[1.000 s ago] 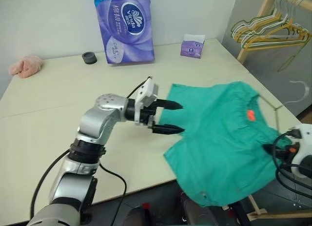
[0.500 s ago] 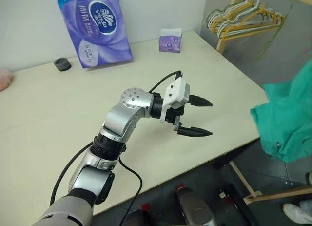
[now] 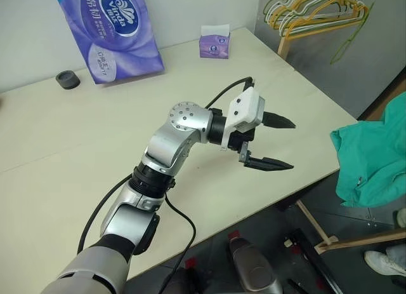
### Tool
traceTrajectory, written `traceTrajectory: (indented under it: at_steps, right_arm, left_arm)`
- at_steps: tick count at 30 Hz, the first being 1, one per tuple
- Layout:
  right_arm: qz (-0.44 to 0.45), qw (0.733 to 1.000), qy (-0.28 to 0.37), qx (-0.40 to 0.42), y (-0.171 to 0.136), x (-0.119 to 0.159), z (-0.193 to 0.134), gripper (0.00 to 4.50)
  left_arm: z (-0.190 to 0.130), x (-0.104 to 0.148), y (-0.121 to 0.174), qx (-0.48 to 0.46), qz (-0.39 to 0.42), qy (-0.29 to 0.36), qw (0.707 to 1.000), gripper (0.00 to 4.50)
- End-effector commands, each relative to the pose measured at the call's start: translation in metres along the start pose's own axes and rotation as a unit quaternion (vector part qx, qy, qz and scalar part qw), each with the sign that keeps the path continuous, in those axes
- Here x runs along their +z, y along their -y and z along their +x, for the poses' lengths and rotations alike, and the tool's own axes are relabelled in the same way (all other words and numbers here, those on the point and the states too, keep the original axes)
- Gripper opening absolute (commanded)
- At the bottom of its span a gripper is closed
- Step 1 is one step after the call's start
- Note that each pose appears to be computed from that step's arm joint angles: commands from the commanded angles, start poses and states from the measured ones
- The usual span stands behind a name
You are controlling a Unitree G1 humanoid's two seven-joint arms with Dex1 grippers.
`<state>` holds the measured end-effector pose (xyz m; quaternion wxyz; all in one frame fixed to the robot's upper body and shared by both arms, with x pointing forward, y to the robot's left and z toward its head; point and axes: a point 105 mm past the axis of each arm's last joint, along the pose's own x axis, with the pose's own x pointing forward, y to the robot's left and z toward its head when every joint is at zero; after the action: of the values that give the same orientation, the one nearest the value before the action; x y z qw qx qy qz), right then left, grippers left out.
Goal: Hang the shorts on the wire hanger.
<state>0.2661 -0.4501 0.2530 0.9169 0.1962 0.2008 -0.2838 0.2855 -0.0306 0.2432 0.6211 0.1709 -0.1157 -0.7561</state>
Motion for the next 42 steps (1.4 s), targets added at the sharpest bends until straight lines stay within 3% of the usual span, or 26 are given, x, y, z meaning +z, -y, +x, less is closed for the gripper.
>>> traceTrajectory:
  at_steps: [1, 8, 20, 29, 35, 42]
  right_arm:
    - [0.009, 1.0, 0.02, -0.017, 0.013, 0.014, -0.004, 0.0]
    - [0.002, 0.999, 0.048, 0.004, 0.002, 0.029, -0.006, 0.0]
    - [-0.034, 0.993, 0.089, 0.067, -0.043, 0.038, -0.03, 0.0]
    - [-0.021, 0.996, 0.088, 0.025, -0.023, 0.043, -0.017, 0.0]
    - [0.009, 0.999, 0.042, 0.005, -0.006, 0.027, -0.004, 0.0]
    - [0.011, 1.0, 0.02, 0.015, -0.008, 0.017, -0.001, 0.0]
  left_arm:
    - [0.006, 0.024, -0.007, -0.021, 0.024, 0.03, 0.999, 4.48]
    - [0.019, 0.045, -0.022, -0.043, 0.032, 0.053, 0.997, 4.48]
    - [0.022, 0.045, -0.023, -0.047, 0.046, 0.057, 0.996, 4.48]
    - [0.023, 0.044, -0.022, -0.045, 0.05, 0.057, 0.996, 4.48]
    - [0.023, 0.046, -0.023, -0.044, 0.054, 0.058, 0.996, 4.48]
    - [0.027, 0.052, -0.026, -0.054, 0.044, 0.067, 0.995, 4.48]
